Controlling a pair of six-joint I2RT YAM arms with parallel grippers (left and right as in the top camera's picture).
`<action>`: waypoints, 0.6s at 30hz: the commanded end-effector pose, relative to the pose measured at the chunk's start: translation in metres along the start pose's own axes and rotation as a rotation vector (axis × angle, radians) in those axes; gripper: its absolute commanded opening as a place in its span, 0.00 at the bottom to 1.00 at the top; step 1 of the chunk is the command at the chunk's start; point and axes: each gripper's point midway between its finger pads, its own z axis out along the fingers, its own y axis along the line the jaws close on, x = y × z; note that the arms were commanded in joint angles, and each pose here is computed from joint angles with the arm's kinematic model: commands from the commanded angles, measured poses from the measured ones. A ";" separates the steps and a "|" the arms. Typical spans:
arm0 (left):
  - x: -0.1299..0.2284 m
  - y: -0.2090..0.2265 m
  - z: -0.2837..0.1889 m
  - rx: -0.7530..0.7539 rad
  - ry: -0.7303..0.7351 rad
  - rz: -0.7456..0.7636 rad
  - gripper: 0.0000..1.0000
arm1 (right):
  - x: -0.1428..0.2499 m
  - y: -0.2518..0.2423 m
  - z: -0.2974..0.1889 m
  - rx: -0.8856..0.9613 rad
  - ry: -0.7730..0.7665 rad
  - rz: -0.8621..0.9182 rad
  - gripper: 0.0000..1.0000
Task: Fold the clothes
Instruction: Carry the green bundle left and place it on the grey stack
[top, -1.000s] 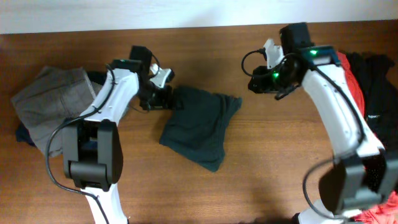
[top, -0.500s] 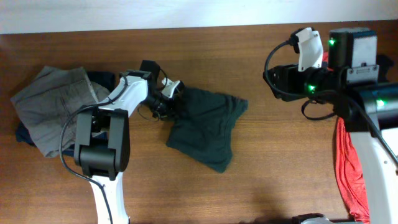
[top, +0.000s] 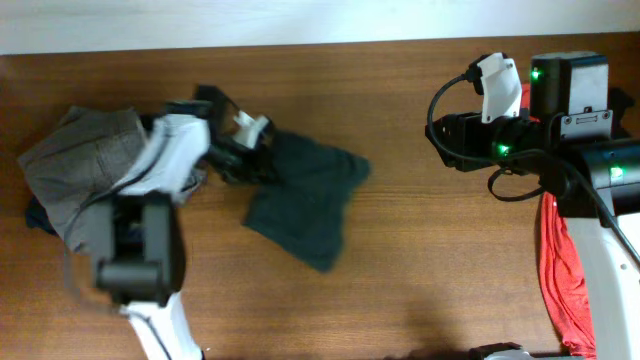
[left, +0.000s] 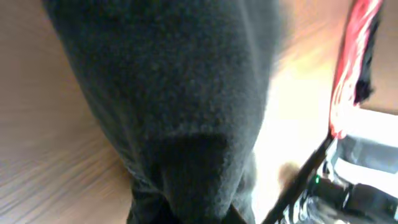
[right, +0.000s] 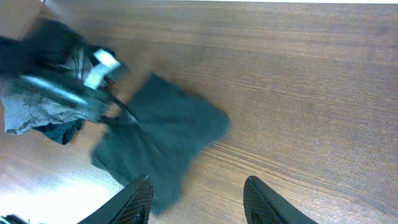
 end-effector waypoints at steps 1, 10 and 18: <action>-0.023 -0.024 -0.117 -0.072 -0.305 0.139 0.00 | -0.003 0.003 -0.007 0.006 -0.022 -0.022 0.52; 0.010 0.099 -0.253 -0.324 -0.599 -0.125 0.00 | -0.003 0.003 -0.007 0.005 -0.022 -0.021 0.52; 0.059 0.225 -0.288 -0.484 -0.638 -0.389 0.00 | 0.002 0.003 -0.007 0.006 -0.004 -0.015 0.52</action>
